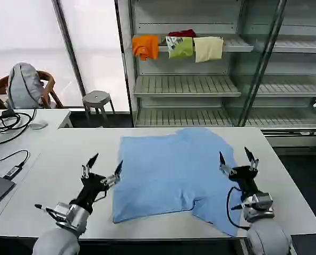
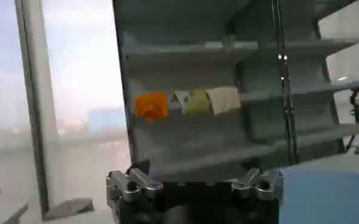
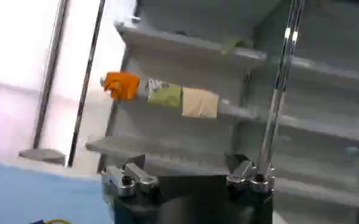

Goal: Fold and organize the clothes.

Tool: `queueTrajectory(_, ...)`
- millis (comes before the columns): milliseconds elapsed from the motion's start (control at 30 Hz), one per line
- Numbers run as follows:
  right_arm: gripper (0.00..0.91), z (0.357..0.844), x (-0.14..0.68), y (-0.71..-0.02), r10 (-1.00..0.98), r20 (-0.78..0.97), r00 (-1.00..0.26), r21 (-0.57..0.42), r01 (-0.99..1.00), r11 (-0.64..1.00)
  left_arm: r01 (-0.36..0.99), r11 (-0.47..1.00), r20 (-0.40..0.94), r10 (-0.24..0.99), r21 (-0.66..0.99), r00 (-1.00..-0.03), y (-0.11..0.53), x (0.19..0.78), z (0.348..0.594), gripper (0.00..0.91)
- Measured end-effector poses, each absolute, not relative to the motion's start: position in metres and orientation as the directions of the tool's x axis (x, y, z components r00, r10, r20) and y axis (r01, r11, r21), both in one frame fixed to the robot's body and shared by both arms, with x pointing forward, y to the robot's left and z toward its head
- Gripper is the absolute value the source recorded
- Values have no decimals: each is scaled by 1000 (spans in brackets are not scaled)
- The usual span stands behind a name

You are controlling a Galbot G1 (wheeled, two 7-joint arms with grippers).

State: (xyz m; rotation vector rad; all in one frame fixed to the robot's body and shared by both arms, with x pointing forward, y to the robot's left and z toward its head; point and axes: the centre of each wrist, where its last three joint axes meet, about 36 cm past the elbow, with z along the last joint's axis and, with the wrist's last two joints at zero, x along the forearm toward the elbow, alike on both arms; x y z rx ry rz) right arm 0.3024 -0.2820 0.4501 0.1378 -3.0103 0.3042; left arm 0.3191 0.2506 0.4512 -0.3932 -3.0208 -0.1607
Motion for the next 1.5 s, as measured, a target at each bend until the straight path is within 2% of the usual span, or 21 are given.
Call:
queueTrajectory(467,907,438,236,-283,-88,342,-936,-148,-146,978,202,979,448,175,12,-877,236,249,445,907)
queueTrajectory(667,907,433,225,-283,-77,395,-916,-141,-144,980,181,983,506,176,-39,-844,233,239,446,907)
queueTrajectory(967,907,430,214,-279,-77,439,-895,-123,-145,982,145,985,517,174,-95,-838,238,244,449,907)
queueTrajectory(1000,71,429,213,-279,-78,442,-894,-121,-146,982,140,985,518,170,-97,-838,239,246,448,484)
queueTrajectory(1033,0,429,212,-278,-79,445,-892,-117,-145,983,134,986,520,165,-96,-838,241,247,447,121)
queueTrajectory(1067,0,428,211,-277,-78,446,-891,-114,-143,983,132,987,523,163,-96,-837,241,248,446,10)
queueTrajectory(1500,0,430,201,-272,-90,469,-879,-89,-149,985,129,987,545,163,-100,-822,239,245,440,10)
